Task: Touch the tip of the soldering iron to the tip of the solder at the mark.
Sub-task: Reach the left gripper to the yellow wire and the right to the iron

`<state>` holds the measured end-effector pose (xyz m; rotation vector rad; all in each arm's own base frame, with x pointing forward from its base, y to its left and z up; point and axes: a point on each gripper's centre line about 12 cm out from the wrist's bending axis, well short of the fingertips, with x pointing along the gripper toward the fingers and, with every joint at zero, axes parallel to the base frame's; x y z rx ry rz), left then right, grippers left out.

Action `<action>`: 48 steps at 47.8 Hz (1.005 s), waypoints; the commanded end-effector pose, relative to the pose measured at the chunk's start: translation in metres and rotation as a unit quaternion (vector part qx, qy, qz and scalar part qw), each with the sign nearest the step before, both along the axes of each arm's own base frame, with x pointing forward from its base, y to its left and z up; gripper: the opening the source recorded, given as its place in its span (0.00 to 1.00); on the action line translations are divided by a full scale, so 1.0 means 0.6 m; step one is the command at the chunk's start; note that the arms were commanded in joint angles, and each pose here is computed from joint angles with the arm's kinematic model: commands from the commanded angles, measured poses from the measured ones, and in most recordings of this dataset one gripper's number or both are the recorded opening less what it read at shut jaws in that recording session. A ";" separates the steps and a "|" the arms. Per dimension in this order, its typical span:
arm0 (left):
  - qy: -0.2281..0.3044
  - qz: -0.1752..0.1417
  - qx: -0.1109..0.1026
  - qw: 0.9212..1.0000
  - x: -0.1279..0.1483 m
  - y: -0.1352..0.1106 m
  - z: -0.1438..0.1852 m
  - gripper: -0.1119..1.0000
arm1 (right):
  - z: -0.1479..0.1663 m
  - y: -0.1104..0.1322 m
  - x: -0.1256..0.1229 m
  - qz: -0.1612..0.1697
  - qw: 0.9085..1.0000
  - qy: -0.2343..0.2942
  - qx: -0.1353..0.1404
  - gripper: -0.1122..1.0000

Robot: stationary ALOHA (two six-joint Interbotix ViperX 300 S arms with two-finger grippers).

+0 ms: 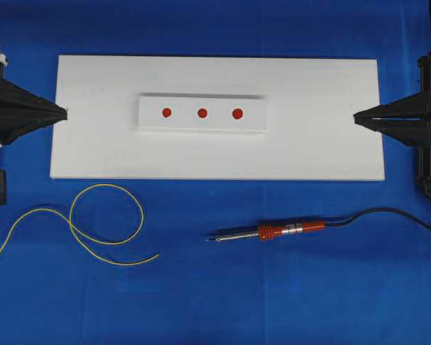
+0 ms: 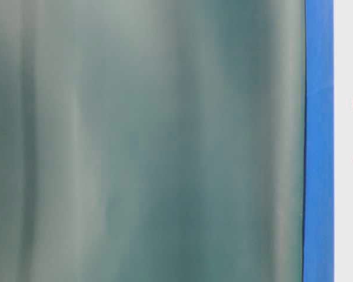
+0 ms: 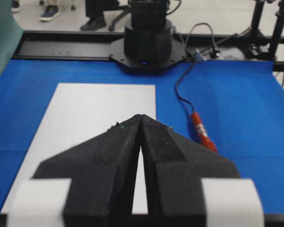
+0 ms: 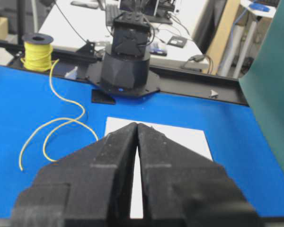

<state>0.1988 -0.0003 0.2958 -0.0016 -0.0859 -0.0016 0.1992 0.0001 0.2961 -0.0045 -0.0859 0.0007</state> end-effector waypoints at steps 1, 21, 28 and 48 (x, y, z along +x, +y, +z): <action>0.007 -0.029 -0.004 1.000 0.002 -0.019 0.004 0.10 | 0.011 0.007 0.005 0.012 1.000 -0.005 0.008 0.10; 0.038 -0.143 0.002 0.989 -0.002 -0.097 -0.022 0.10 | -0.006 0.089 0.041 0.118 0.992 0.037 0.036 0.07; 0.063 -0.171 0.005 0.983 0.001 -0.119 -0.046 0.11 | -0.036 0.119 0.057 0.148 0.985 0.074 0.048 0.23; 0.174 -0.218 -0.009 0.960 0.030 -0.177 -0.140 0.77 | -0.157 0.150 0.110 0.129 0.963 0.211 0.103 0.91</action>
